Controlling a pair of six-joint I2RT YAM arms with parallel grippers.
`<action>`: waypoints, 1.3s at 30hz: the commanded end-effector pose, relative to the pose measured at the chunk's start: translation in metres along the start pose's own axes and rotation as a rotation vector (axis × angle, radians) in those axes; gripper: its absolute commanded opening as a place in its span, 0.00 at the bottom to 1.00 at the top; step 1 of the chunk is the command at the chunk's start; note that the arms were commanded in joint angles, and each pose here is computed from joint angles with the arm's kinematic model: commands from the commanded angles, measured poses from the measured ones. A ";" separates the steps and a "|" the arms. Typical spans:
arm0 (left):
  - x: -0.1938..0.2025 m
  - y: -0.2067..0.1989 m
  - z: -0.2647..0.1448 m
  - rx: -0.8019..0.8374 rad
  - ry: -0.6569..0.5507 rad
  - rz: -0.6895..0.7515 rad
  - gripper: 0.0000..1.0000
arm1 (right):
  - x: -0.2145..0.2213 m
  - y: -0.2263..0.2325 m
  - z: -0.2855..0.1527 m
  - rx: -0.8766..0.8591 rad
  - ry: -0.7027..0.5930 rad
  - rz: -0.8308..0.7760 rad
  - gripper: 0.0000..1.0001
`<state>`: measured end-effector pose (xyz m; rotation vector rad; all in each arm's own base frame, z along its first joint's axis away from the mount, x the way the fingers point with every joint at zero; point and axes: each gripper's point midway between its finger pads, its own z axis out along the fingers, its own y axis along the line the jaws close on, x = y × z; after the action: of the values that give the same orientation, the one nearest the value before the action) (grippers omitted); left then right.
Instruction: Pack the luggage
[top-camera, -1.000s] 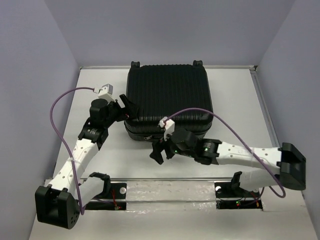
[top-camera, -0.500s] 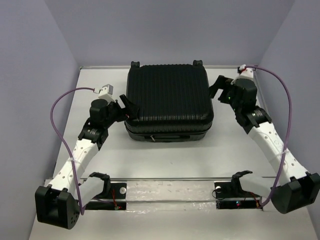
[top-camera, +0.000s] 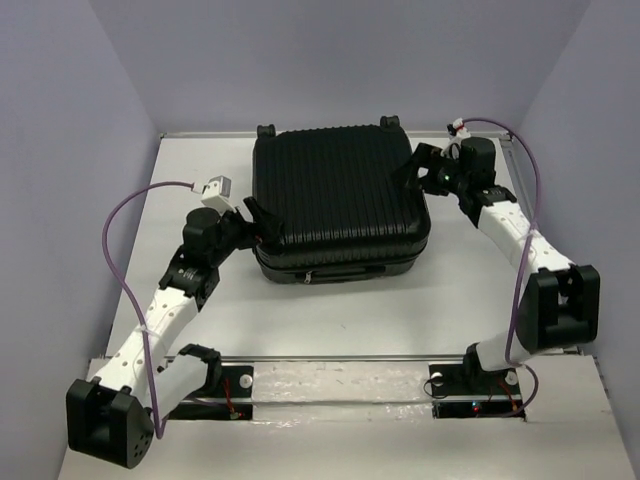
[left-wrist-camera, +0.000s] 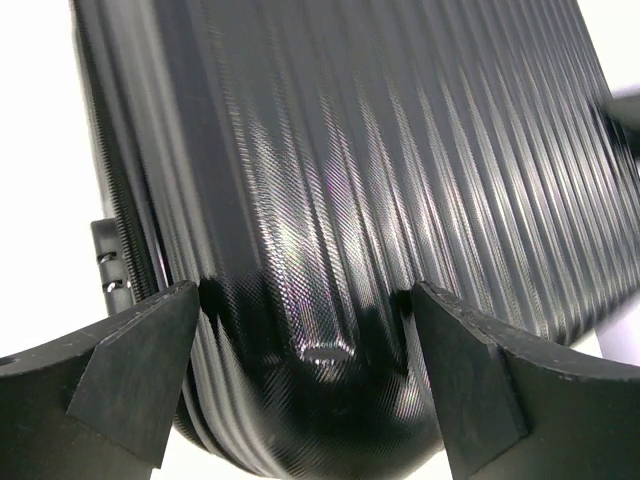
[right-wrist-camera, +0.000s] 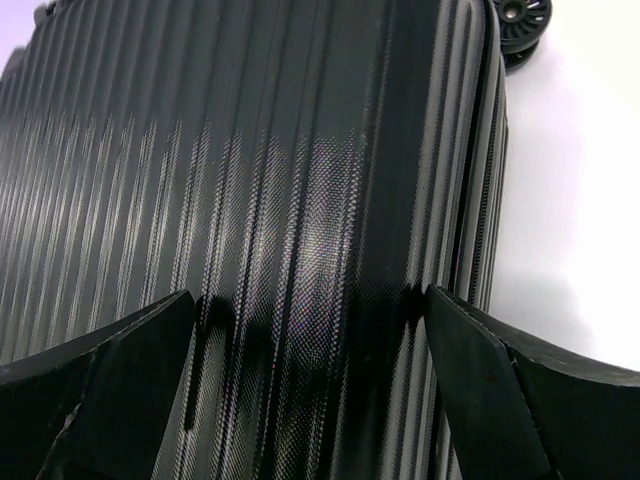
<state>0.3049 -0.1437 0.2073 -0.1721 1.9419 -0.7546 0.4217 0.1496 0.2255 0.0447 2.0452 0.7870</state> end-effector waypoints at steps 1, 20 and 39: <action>0.059 -0.056 -0.014 0.213 0.175 0.048 0.95 | 0.028 0.053 0.036 -0.335 0.217 0.057 0.99; 0.063 -0.159 -0.046 0.437 0.156 0.070 0.97 | -0.102 0.151 0.099 -0.548 0.105 -0.086 1.00; 0.029 -0.169 -0.050 0.417 0.059 0.079 0.97 | -0.013 0.167 -0.107 -0.572 -0.274 -0.357 0.40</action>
<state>0.2125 -0.2743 0.2735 0.1897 1.8837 -1.0935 0.3410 0.2214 0.4256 -0.5153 1.4763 0.9790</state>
